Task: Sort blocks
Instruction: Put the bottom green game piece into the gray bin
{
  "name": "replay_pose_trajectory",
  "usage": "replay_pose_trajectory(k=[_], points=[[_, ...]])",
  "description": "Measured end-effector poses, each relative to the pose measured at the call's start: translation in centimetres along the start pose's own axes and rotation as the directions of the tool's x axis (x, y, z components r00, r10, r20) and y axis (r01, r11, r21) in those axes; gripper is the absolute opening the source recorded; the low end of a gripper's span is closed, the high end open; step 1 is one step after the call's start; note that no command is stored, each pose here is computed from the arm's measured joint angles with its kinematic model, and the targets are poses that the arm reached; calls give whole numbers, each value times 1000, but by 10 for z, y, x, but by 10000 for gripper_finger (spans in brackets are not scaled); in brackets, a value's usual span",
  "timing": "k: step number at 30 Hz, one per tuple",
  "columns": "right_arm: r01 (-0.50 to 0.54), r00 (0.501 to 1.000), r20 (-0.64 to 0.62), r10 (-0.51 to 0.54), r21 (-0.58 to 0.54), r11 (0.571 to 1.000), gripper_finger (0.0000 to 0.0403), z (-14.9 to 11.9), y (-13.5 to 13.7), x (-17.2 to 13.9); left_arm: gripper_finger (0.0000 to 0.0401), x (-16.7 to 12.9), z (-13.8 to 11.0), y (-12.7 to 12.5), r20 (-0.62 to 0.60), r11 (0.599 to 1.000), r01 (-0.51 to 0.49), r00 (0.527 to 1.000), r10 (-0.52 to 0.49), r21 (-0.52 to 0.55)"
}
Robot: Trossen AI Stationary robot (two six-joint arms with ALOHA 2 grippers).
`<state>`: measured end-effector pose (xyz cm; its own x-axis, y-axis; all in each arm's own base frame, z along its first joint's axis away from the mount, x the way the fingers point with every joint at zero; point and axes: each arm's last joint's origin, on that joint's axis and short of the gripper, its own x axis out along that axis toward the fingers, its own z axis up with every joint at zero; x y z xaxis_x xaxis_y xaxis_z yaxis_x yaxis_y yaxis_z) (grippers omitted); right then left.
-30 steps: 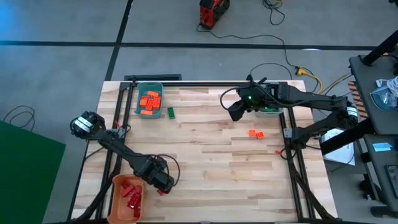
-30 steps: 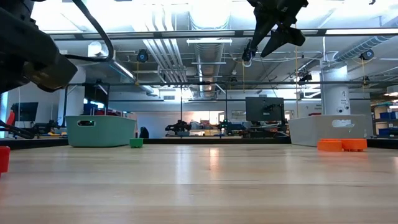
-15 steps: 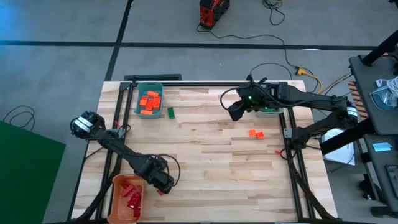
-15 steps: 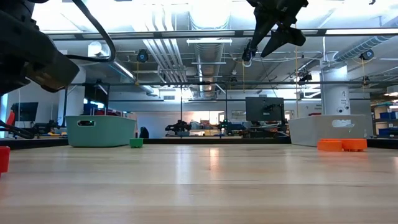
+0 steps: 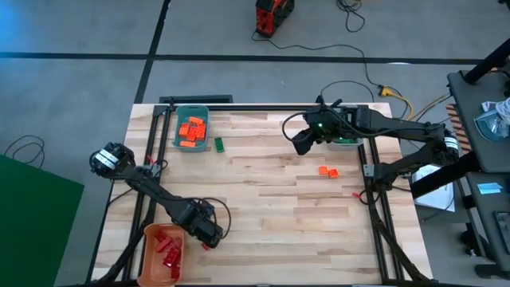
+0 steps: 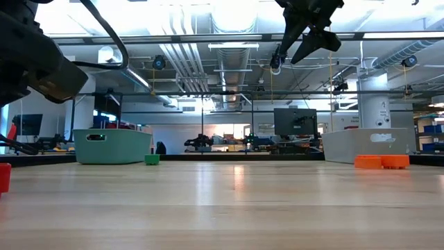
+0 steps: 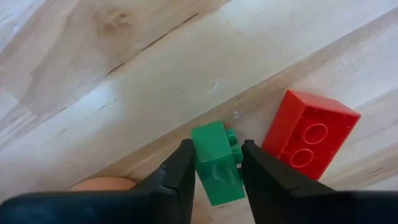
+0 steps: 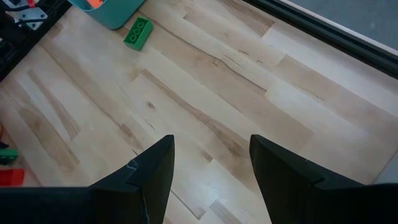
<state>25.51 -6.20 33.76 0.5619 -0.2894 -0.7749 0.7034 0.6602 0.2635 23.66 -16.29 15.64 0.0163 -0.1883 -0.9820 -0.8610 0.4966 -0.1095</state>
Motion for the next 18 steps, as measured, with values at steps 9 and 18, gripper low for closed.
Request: replay_pose_trajectory(k=[9, 18], points=[[0, 1000, 0, 0, 0, 1000, 201, 0, 0, 0, 86, -1, 0, 1, 9, 1000, -7, 1000, 7, 22], [0, 1000, 0, 0, -1, 1000, 201, 0, 0, 0, 79, -6, 9, 1, 63, 992, -5, 998, -3, 127]])
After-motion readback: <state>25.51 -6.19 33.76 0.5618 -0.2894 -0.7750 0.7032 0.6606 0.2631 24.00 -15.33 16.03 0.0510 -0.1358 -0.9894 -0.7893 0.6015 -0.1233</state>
